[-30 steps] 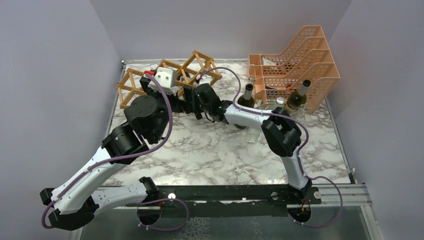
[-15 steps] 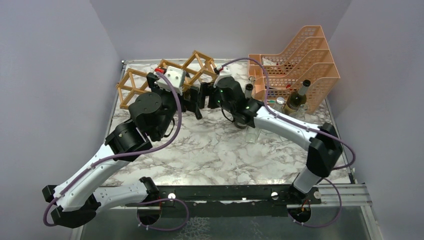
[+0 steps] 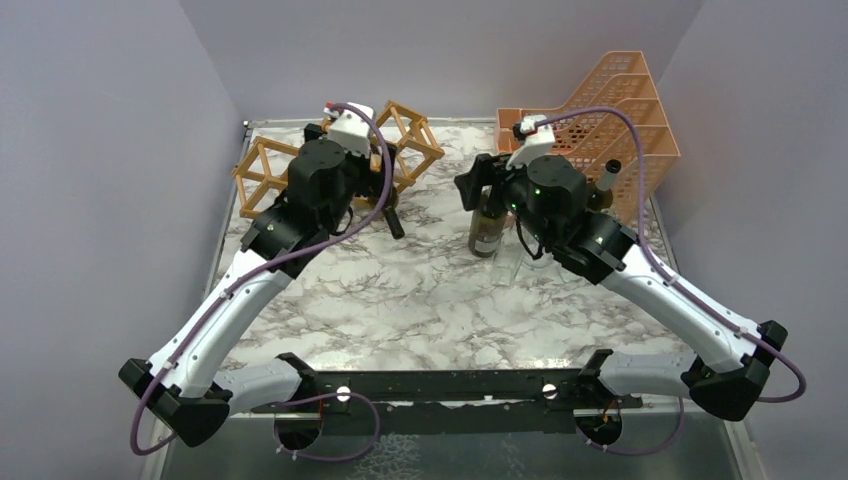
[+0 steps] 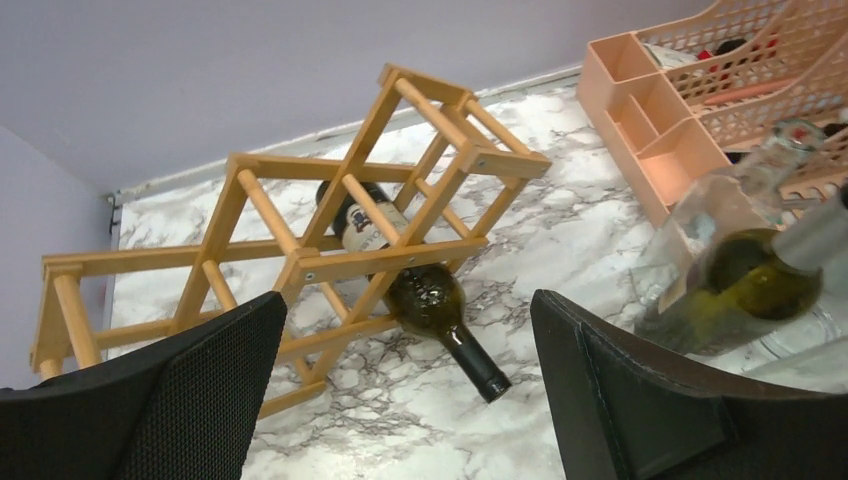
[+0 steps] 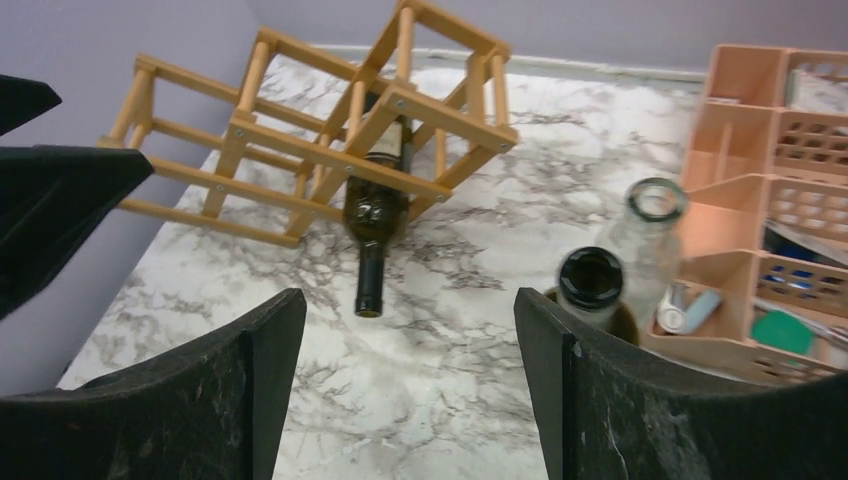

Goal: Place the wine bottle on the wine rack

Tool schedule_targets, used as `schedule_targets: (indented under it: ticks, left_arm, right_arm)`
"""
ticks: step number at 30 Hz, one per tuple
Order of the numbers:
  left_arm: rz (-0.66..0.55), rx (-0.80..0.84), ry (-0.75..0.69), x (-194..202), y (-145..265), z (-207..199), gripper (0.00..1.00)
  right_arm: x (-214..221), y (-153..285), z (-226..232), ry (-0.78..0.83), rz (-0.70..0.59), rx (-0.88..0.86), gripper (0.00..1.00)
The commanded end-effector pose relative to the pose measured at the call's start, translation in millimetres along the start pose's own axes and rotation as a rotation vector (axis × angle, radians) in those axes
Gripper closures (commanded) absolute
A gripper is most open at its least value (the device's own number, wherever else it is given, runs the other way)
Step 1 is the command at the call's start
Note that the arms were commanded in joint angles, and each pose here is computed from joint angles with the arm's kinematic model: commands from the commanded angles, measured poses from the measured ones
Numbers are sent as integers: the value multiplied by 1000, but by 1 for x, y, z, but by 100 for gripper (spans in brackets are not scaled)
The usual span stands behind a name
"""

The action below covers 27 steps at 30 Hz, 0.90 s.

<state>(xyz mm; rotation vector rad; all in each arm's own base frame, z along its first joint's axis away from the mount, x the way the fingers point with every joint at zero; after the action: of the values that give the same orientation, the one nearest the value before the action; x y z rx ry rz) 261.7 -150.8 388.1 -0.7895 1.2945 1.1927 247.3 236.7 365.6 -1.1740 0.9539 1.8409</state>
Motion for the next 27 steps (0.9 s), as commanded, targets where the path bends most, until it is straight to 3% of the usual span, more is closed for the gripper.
schedule_targets:
  ticks: [1, 8, 15, 27]
  left_arm:
    - [35, 119, 128, 13, -13, 4, 1]
    - [87, 228, 231, 48, -15, -9, 1]
    - [73, 330, 229, 61, -8, -19, 1]
    - [-27, 368, 268, 84, -9, -28, 1]
  right_arm:
    - [-7, 17, -34, 73, -31, 205, 22]
    - [-3, 12, -45, 106, 15, 317, 22]
    - [8, -10, -53, 91, 55, 352, 23]
    - [17, -43, -73, 121, 59, 435, 42]
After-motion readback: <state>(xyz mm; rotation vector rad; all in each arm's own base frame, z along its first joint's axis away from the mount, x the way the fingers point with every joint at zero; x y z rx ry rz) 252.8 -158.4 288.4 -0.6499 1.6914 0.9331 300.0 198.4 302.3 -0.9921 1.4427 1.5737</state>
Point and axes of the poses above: each gripper's point midway between its finger pads, its own y axis back along the fingers, its own z axis along the line the jaws close on, x = y × z, the point moved 6 cm from there along y, back along the fingers, and after that the axes turned 4 degrees about -y, right-handed, at the moved point
